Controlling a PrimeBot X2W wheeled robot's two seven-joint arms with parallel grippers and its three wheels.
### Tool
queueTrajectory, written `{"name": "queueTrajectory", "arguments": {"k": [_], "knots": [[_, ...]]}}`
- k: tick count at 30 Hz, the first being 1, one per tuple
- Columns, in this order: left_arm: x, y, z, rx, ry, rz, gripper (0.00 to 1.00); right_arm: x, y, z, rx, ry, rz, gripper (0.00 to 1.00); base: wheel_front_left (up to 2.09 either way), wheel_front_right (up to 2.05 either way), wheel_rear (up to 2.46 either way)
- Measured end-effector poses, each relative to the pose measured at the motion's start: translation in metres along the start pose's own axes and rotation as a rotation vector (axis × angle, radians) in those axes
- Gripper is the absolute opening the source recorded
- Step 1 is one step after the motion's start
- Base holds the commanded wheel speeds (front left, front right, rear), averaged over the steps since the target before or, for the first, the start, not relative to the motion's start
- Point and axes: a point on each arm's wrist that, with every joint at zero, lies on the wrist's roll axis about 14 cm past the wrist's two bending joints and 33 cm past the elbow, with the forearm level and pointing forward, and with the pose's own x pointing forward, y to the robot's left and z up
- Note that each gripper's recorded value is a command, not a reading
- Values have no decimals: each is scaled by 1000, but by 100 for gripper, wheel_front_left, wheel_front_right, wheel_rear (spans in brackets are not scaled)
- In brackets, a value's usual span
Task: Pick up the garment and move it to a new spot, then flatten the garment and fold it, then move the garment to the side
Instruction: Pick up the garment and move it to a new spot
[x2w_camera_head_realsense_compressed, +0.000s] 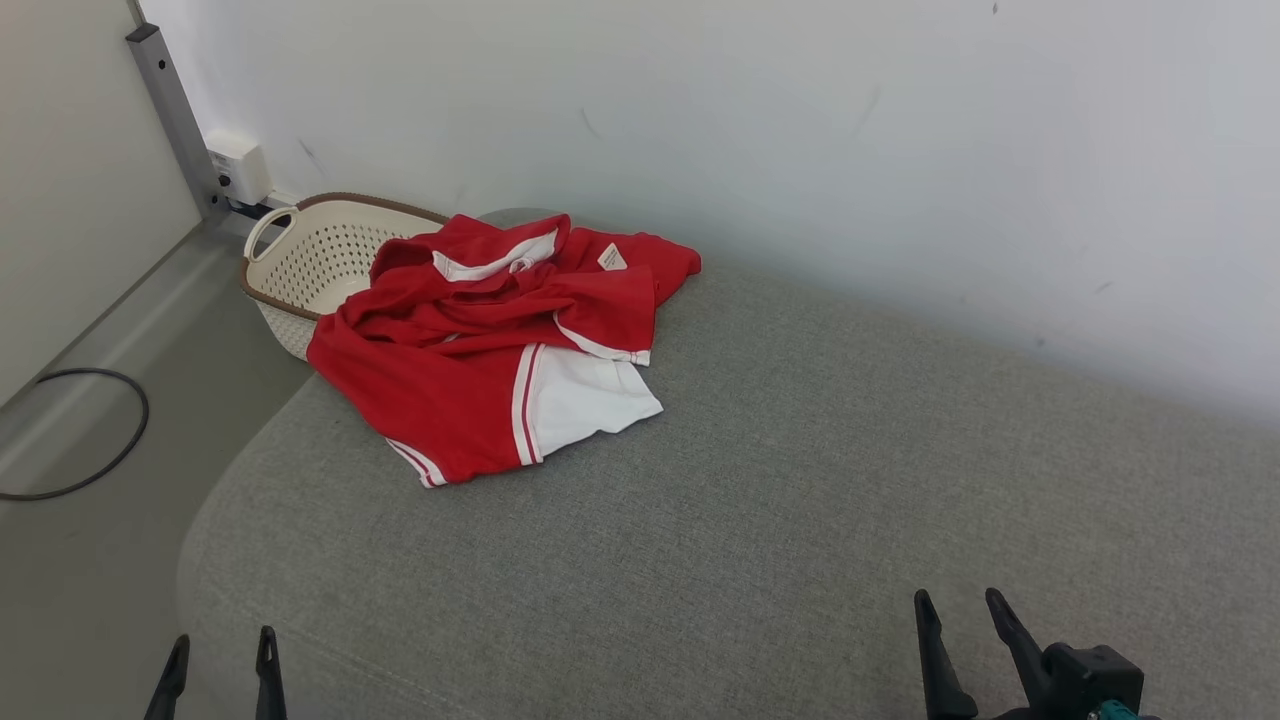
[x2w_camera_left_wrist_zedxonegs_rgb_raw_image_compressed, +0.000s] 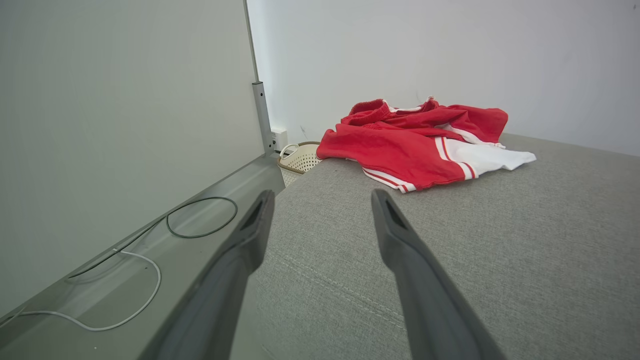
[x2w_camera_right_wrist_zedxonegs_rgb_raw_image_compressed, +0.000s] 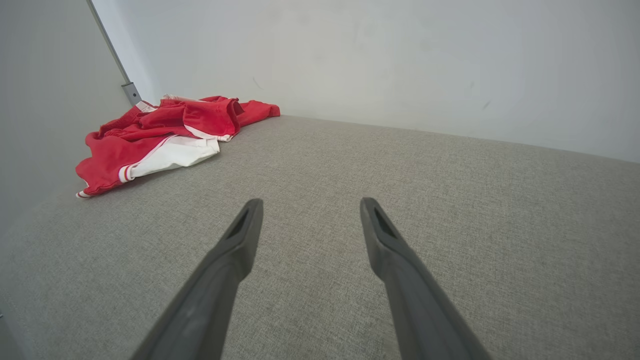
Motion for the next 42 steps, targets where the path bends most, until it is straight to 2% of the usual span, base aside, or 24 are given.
{"name": "queueTrajectory", "arguments": {"k": [5,13,17,22,28,33,42], "knots": [[-1,1,0,-3,1,9,100,0,3,0,6,-2,7,100,0,0,0],[21,-28,19,-66,-56,-57,100,-2,2,2,9,-12,6,100,0,0,0],[48,-53,47,-101,-136,-126,100,-3,-2,4,12,-21,-7,100,0,0,0],[95,-91,108,-153,-297,-224,100,-3,-7,9,11,-40,-17,100,0,0,0],[129,-116,136,-183,-349,-279,100,-5,-22,16,23,-70,-57,100,0,0,0],[164,-139,150,-221,-345,-312,100,-7,-42,20,32,-97,-110,100,0,0,0],[216,-193,123,-172,-197,-397,100,-29,-83,5,49,-73,-241,100,0,0,0]]}}
